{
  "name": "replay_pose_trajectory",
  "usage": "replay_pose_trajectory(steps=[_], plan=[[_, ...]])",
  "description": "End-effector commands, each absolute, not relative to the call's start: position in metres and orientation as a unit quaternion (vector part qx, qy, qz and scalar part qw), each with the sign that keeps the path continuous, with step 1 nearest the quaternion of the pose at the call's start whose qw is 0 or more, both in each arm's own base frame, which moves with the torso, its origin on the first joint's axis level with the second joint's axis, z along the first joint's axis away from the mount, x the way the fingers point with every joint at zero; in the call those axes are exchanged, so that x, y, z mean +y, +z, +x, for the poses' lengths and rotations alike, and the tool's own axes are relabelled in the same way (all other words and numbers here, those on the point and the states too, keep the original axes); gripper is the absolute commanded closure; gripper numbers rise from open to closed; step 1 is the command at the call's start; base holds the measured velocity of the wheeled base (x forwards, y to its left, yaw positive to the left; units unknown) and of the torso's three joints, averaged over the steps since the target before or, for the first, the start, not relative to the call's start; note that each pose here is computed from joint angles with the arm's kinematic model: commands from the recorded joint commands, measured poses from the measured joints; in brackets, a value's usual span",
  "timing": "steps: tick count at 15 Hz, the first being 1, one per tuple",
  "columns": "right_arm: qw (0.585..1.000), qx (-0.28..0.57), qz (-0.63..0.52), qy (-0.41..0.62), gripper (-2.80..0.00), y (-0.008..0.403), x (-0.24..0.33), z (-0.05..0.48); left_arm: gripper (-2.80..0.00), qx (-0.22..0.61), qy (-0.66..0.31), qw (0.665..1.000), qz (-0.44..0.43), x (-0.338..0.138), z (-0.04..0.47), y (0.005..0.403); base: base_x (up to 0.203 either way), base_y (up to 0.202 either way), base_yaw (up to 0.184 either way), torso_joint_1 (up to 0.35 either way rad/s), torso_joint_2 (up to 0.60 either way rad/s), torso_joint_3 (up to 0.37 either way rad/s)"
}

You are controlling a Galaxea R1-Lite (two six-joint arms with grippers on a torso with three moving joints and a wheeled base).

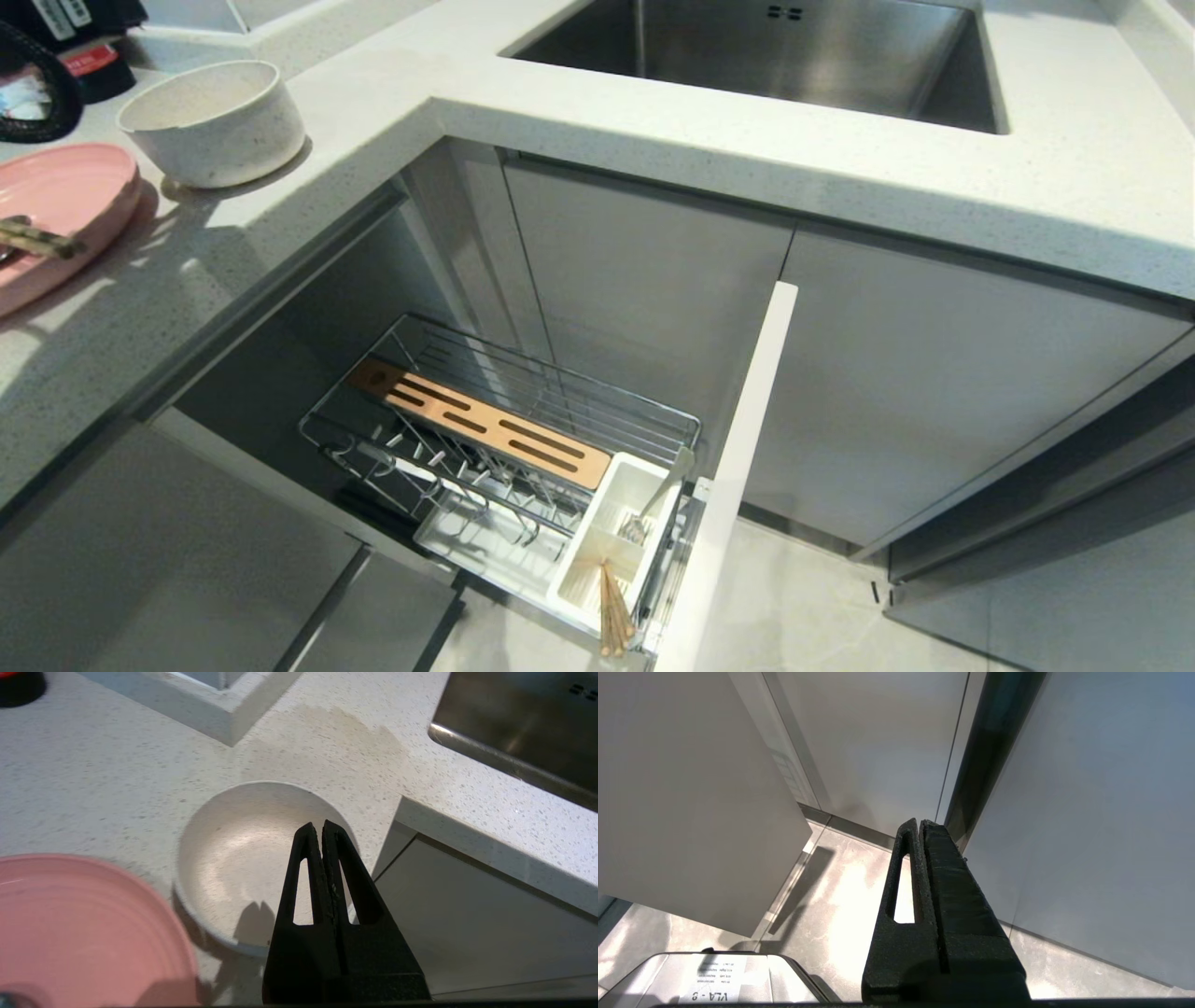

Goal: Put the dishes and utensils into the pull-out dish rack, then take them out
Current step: Pick up the bowl and place it in the cupboard

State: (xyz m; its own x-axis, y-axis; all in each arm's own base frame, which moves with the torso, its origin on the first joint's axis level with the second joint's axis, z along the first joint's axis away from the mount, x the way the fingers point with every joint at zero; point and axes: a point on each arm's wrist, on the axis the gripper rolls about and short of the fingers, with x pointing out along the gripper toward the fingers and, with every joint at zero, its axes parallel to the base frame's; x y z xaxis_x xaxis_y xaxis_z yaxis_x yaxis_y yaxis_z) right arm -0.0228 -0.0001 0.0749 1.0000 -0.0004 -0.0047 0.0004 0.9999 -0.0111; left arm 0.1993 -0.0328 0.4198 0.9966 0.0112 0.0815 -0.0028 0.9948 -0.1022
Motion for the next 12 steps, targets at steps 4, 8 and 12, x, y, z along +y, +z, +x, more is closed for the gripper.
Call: replay_pose_trajectory(steps=[4, 8, 12], plan=[[1.000, 0.002, -0.006, 0.000, 0.00, 0.075, 0.000, -0.023, 0.00, -0.020, -0.017, 0.999, -0.041, -0.051, 0.221, 0.421, 0.000, 0.000, 0.000, 0.000, 0.00, 0.000], [1.000, 0.002, -0.006, 0.000, 0.00, 0.075, 0.000, -0.023, 0.00, 0.006, -0.007, 0.999, -0.034, -0.062, 0.234, 0.413, 0.000, 0.000, 0.000, 0.000, 0.00, 0.000], [1.000, 0.002, -0.006, 0.000, 0.00, 0.075, 0.000, -0.023, 0.00, 0.005, -0.001, 0.999, -0.034, -0.063, 0.235, 0.413, 0.000, 0.000, 0.000, 0.000, 0.00, 0.000]])
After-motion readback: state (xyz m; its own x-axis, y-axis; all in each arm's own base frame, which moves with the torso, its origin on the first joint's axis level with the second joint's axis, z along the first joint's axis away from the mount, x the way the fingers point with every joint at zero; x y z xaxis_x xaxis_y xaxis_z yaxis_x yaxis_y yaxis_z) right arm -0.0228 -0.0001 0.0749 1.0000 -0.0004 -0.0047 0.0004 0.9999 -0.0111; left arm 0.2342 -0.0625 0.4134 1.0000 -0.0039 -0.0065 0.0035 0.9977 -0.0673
